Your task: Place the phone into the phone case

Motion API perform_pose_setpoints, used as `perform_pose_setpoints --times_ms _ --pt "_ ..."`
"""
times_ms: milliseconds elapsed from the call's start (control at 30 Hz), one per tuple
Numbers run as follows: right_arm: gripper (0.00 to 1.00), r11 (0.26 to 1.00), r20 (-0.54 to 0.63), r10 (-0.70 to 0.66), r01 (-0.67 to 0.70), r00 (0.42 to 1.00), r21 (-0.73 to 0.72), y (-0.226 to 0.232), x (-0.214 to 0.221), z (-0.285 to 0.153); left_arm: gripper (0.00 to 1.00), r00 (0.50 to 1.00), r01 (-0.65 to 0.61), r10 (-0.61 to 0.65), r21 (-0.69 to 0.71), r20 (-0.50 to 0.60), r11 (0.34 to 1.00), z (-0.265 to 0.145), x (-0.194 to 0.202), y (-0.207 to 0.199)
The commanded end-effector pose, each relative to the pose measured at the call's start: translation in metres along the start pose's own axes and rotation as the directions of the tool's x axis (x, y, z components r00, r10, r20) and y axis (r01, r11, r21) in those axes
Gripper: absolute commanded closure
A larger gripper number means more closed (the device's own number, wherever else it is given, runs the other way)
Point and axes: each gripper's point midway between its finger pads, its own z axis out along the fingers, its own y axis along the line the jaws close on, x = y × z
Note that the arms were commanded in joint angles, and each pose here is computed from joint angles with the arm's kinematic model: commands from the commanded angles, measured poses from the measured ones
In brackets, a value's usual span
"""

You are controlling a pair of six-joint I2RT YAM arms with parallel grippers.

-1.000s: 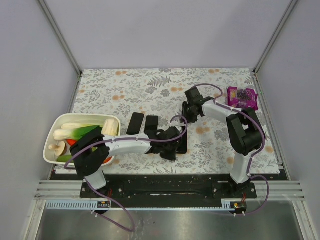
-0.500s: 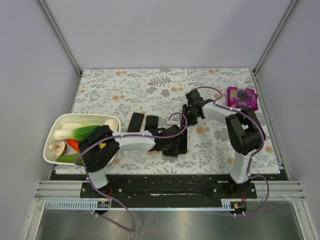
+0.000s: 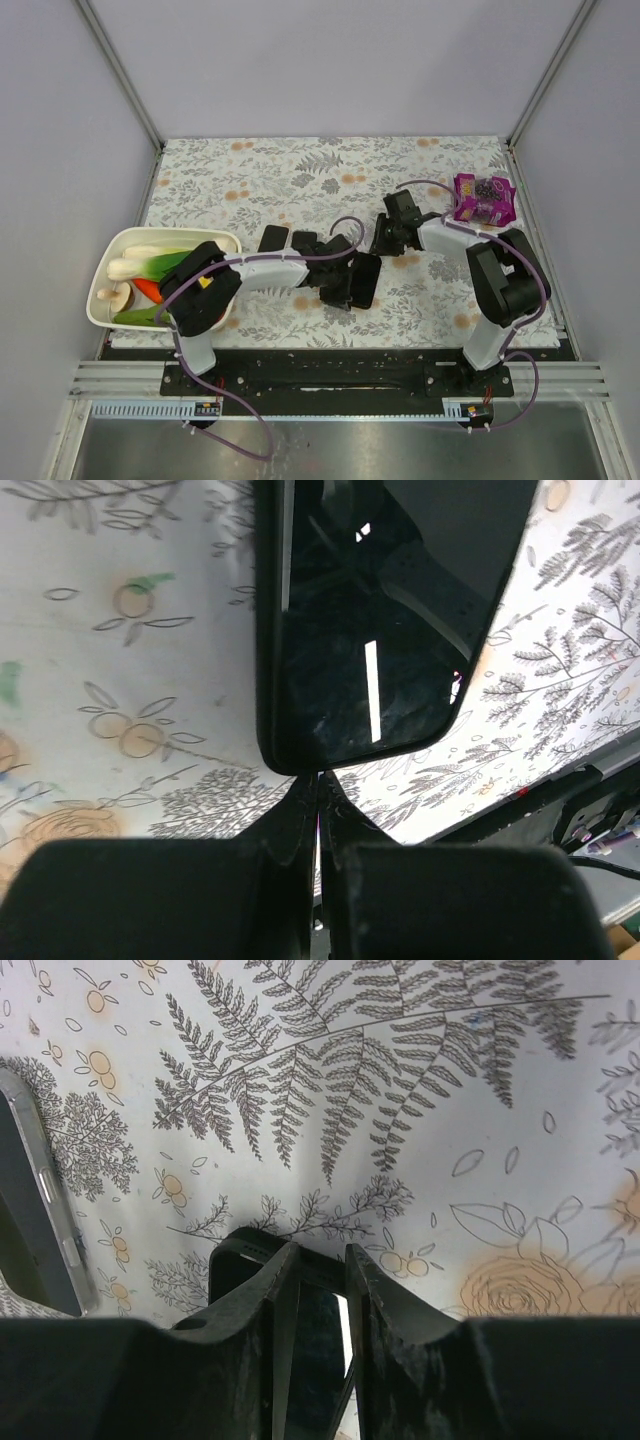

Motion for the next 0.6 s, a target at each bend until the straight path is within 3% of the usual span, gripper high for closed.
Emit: perform_pose_setpoints --times_ms 0,567 --pt "0.66 0.999 -0.094 0.038 -0.037 0.995 0.014 -0.006 0.037 -0.019 0.99 0.977 0.056 -0.023 -0.148 0.213 0.987 0.002 -0.077 0.046" --pt "0.67 0.986 -0.056 0.165 -0.164 0.985 0.024 -0.029 0.075 -0.036 0.99 0.97 0.059 -0.018 -0.161 0.243 0.985 0.004 -0.147 0.04"
